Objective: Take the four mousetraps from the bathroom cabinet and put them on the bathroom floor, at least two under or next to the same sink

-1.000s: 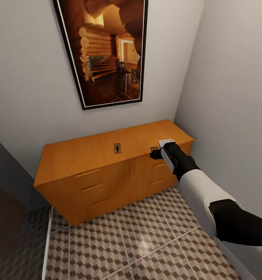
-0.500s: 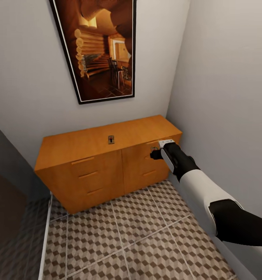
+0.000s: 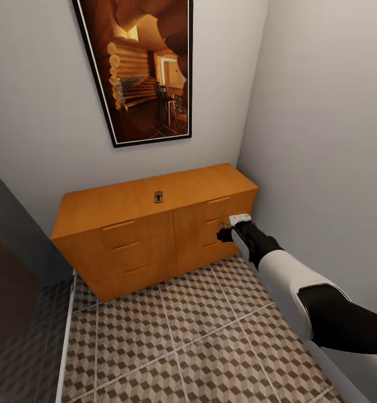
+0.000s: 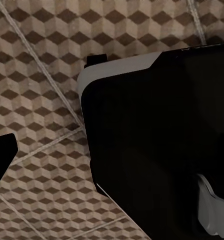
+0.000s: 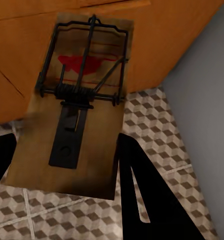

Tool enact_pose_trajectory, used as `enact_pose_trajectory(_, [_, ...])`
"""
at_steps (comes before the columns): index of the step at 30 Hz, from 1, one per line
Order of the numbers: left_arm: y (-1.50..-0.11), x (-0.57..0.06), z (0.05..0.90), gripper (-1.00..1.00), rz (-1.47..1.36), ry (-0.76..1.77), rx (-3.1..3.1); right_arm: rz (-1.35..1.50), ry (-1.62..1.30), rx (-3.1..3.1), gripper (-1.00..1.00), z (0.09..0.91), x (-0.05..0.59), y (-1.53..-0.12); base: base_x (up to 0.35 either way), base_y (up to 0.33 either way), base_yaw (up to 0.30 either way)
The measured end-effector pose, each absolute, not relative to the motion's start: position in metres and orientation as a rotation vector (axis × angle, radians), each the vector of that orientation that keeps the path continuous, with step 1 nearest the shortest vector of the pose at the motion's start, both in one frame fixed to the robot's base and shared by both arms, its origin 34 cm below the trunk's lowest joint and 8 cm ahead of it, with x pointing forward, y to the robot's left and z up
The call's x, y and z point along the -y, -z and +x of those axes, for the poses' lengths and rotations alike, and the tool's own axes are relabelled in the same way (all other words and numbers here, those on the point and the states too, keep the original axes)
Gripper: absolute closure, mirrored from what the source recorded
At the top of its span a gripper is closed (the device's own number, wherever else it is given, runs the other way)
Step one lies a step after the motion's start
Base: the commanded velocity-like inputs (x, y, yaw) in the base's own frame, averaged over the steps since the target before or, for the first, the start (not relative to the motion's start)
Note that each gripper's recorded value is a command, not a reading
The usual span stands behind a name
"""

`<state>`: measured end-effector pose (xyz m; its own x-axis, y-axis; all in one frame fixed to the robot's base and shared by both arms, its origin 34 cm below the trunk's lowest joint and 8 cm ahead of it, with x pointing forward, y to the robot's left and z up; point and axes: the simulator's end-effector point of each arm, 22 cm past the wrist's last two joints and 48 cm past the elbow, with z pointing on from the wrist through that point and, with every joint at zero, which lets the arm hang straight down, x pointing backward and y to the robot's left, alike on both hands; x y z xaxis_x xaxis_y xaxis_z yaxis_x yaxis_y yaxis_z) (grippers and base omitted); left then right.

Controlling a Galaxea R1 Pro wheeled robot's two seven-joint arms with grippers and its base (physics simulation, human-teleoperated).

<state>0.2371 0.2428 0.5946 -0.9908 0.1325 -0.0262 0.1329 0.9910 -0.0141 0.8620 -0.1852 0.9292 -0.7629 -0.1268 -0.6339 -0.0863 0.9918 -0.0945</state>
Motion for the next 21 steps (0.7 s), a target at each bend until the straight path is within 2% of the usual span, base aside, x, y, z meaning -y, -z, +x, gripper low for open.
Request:
enact_pose_trajectory(6, [-0.595, -0.243, 0.238, -1.0, 0.206, 0.025, -3.106, -0.133, 0.065, -2.371, 1.0, 0.839, 0.188, -0.875, -0.001, 0.0, 0.0])
enact_pose_trajectory(11, [-0.595, -0.243, 0.238, -1.0, 0.206, 0.025, -3.104, -0.124, 0.046, -2.423, 1.0, 0.757, 0.19, -0.789, 0.0, 0.0, 0.0])
enact_pose_trajectory(21, [-0.595, -0.242, 0.239, -1.0, 0.206, 0.026, -3.102, -0.094, 0.031, -2.388, 1.0, 0.649, 0.203, -0.716, 0.0, 0.0, 0.0])
